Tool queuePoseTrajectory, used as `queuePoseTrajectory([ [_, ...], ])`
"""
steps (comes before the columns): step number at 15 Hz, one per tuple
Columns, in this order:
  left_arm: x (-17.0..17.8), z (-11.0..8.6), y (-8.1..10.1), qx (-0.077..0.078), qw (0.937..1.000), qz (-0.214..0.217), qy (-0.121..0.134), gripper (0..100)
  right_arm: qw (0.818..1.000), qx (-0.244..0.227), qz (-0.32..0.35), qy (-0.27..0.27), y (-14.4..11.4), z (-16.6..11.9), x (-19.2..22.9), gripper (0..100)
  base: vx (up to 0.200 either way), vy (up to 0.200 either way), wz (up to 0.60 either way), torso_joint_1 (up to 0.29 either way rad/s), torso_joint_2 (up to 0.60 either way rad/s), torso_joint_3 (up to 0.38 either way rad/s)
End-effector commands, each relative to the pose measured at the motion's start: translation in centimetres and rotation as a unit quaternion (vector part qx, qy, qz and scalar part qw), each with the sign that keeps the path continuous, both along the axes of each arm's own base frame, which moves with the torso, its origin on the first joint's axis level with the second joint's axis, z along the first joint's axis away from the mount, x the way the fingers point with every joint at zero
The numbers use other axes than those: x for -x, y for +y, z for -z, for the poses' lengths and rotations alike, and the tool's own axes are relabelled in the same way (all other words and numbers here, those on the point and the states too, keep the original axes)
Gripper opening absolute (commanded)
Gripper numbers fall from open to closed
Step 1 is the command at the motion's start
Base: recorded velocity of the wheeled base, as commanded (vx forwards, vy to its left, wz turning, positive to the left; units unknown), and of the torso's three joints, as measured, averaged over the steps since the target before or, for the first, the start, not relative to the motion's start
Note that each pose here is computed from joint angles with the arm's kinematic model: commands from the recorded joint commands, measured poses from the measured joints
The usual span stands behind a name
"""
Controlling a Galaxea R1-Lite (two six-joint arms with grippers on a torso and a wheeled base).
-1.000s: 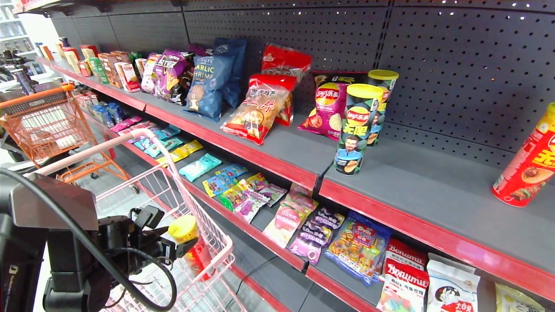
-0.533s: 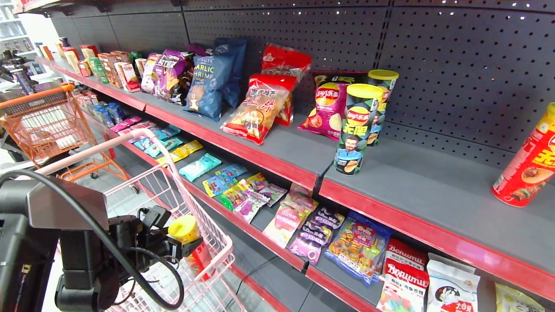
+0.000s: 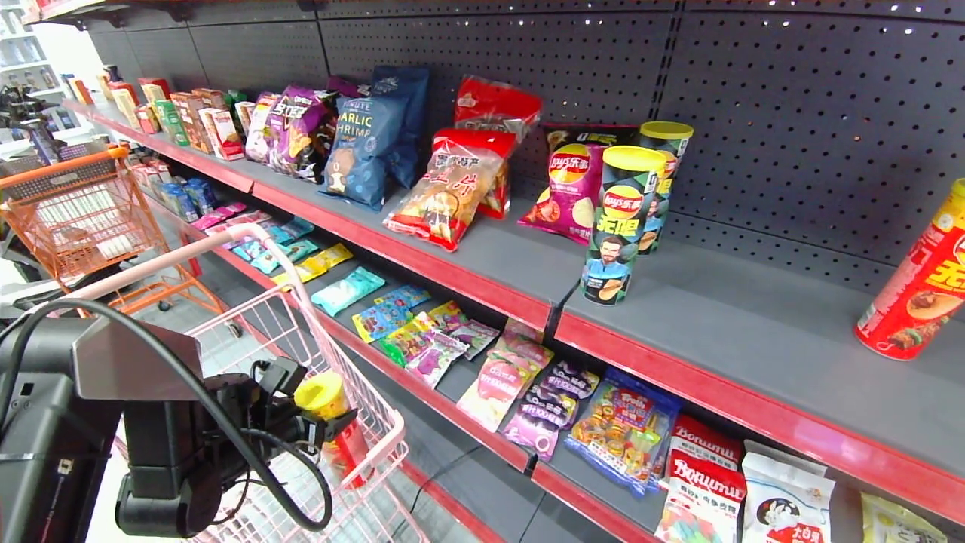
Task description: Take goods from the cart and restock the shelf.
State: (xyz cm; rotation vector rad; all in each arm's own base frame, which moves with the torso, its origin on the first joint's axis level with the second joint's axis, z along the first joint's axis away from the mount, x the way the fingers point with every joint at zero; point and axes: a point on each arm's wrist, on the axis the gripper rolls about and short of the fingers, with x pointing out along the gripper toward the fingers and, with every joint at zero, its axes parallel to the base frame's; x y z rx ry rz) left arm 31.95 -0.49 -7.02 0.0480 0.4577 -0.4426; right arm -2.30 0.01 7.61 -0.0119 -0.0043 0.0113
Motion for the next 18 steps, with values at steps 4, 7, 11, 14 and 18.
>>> queuePoseTrajectory([
  [4, 0.0, 0.4, -0.6, 0.003, 0.9999, 0.010, 0.006, 0, 1.000, 0.000, 0.000, 0.001, 0.0, 0.0, 0.0, 100, 0.000, 0.000, 0.00, 0.000, 0.00, 0.000],
  [7, 0.8, -2.7, 0.1, 0.015, 0.9998, -0.003, -0.015, 0, 1.000, 0.000, 0.000, 0.001, 0.0, 0.0, 0.0, 100, 0.000, 0.000, 0.00, 0.000, 0.00, 0.000],
  [11, 5.2, -9.6, 1.8, 0.033, 0.9980, -0.038, -0.038, 0, 1.000, 0.000, 0.000, 0.001, 0.0, 0.0, 0.0, 100, 0.000, 0.000, 0.00, 0.000, 0.00, 0.000],
  [14, 7.3, -16.1, 3.2, 0.031, 0.9950, -0.067, -0.067, 0, 1.000, -0.001, 0.000, 0.001, 0.0, 0.0, 0.0, 100, 0.000, 0.000, 0.00, 0.000, 0.00, 0.000],
  [18, 11.0, -25.9, 3.0, 0.039, 0.9935, -0.084, -0.067, 0, 1.000, -0.001, 0.000, 0.001, 0.0, 0.0, 0.0, 100, 0.000, 0.000, 0.00, 0.000, 0.00, 0.000],
])
